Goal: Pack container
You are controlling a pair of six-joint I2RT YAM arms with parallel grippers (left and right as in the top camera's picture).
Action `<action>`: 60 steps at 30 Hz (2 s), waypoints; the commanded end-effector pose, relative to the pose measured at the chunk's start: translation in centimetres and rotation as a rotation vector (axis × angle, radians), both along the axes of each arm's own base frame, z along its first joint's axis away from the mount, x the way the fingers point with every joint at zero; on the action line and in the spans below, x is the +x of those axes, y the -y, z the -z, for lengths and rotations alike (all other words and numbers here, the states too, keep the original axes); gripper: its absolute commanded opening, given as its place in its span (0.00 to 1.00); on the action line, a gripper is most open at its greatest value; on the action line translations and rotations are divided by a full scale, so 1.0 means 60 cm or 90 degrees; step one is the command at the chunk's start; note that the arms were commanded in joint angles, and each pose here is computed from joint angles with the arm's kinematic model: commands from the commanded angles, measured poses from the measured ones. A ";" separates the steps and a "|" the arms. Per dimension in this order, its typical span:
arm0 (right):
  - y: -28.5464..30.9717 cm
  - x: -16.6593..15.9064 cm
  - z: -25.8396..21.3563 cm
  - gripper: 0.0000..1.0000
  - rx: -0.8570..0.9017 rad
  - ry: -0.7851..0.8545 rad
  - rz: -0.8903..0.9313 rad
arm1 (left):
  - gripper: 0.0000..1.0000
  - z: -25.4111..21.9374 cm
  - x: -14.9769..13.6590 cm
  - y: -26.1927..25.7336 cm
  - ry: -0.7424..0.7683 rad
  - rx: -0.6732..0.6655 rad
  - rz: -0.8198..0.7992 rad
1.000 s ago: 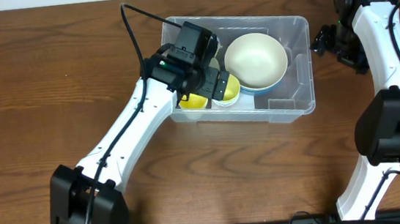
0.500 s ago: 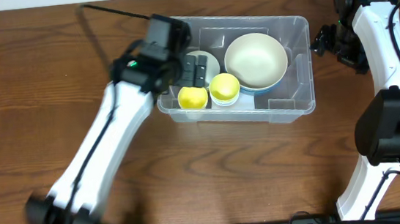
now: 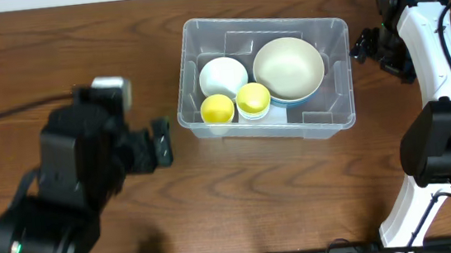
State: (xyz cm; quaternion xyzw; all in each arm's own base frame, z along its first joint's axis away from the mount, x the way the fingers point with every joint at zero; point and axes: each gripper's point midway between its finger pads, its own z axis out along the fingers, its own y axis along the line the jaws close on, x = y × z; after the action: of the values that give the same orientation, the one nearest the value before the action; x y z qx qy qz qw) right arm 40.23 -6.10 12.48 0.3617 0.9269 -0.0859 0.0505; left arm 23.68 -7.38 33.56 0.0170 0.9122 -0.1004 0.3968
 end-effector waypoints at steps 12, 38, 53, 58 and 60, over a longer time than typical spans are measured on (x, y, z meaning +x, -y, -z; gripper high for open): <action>0.000 0.000 -0.002 0.99 -0.004 0.003 0.009 | 0.98 0.017 -0.056 -0.023 -0.040 -0.023 -0.042; 0.000 0.000 -0.002 0.99 -0.004 0.003 0.009 | 0.98 0.136 0.024 -0.073 0.105 -0.099 -0.150; 0.000 0.000 -0.002 0.99 -0.004 0.003 0.009 | 0.98 0.229 0.000 -0.100 0.358 -0.122 -0.149; 0.000 0.000 -0.002 0.99 -0.004 0.003 0.009 | 0.98 0.224 -0.002 -0.100 0.421 -0.082 -0.125; 0.000 0.000 -0.002 0.99 -0.004 0.003 0.009 | 0.98 0.223 -0.001 -0.102 0.437 -0.082 -0.127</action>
State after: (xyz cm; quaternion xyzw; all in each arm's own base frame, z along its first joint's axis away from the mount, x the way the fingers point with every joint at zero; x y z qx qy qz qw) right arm 40.23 -6.10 12.48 0.3628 0.9265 -0.0858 0.0506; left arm 23.66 -1.34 19.88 -0.0846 0.7244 -0.1238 0.6729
